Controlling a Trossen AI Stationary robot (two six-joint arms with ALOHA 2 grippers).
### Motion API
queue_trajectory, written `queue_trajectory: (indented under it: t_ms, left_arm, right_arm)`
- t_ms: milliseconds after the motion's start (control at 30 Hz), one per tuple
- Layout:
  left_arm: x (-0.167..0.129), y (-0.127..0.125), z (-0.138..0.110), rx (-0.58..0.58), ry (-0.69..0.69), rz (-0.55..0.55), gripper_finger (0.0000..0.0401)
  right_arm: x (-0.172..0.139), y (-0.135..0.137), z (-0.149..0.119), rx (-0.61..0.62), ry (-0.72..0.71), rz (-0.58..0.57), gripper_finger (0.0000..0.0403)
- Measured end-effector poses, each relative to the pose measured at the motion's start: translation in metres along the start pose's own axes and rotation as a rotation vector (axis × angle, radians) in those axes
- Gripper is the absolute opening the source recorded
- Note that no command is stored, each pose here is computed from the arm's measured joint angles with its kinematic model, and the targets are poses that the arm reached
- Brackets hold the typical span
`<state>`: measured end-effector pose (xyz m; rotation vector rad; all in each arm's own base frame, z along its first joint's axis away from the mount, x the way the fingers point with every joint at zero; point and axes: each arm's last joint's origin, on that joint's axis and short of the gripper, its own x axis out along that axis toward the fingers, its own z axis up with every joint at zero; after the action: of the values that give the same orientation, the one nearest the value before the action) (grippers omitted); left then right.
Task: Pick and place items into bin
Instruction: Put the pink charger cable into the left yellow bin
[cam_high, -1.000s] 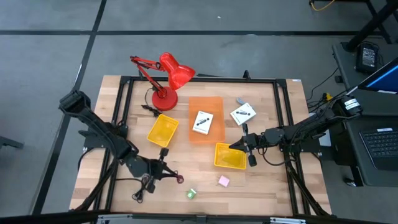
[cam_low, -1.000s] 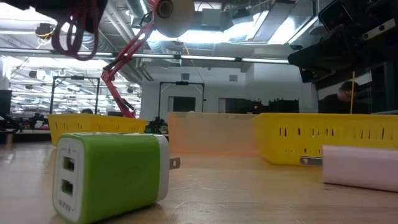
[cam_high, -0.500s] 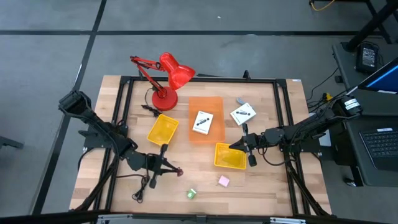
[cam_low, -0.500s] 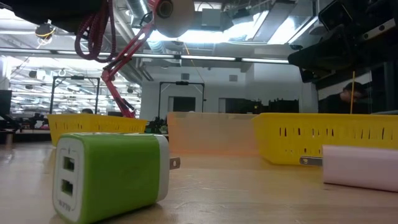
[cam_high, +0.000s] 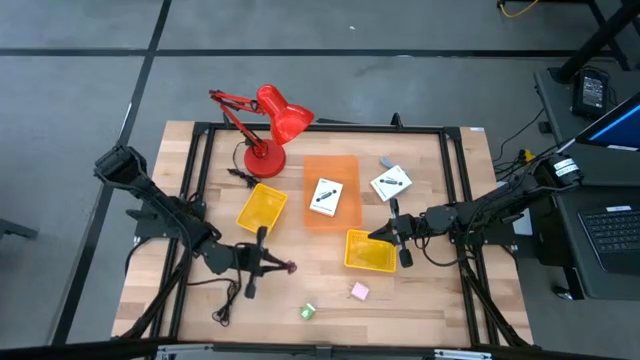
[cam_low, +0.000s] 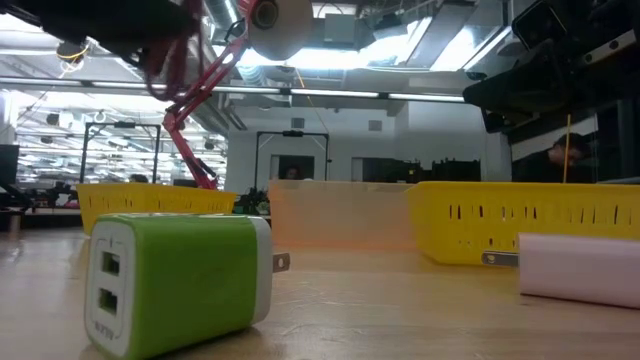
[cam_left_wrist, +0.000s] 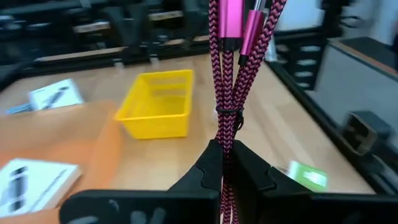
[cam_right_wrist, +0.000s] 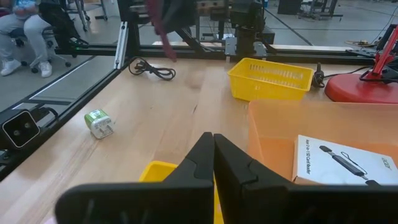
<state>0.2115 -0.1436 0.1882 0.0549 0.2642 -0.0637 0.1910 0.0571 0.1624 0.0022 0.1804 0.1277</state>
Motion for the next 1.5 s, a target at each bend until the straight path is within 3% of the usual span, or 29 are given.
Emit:
queue_trajectory:
  t_ms: [167, 500, 667, 800, 1067, 1367, 1500]
  left_arm:
    - [0.0, 0.005, 0.001, -0.063, -0.028, 0.167, 0.0007]
    - [-0.001, 0.006, 0.001, -0.067, -0.033, 0.198, 0.0007]
    - [-0.002, 0.01, 0.001, -0.08, -0.058, 0.336, 0.0007]
    - [-0.003, 0.014, 0.001, -0.137, -0.093, 0.477, 0.0007]
    - [-0.002, 0.034, 0.011, -0.305, -0.152, 0.555, 0.0007]
    - [0.003, 0.07, 0.001, -0.391, 0.02, 0.585, 0.0006]
    - [0.006, 0.075, 0.015, -0.38, 0.152, 0.586, 0.0006]
  right_arm:
    - [0.0, 0.0, 0.0, 0.0, 0.0, 0.0, 0.0]
    - [0.0, 0.0, 0.001, 0.0, -0.013, -0.012, 0.0]
    - [0.0, 0.0, 0.001, -0.014, -0.013, -0.012, 0.0]
    - [0.0, 0.0, 0.001, -0.031, -0.013, -0.012, 0.0]
    - [0.0, 0.0, 0.001, -0.089, -0.01, -0.014, 0.0]
    - [0.0, -0.001, 0.0, -0.137, -0.004, -0.017, 0.0]
    - [0.0, -0.001, 0.0, -0.164, -0.003, -0.018, 0.0]
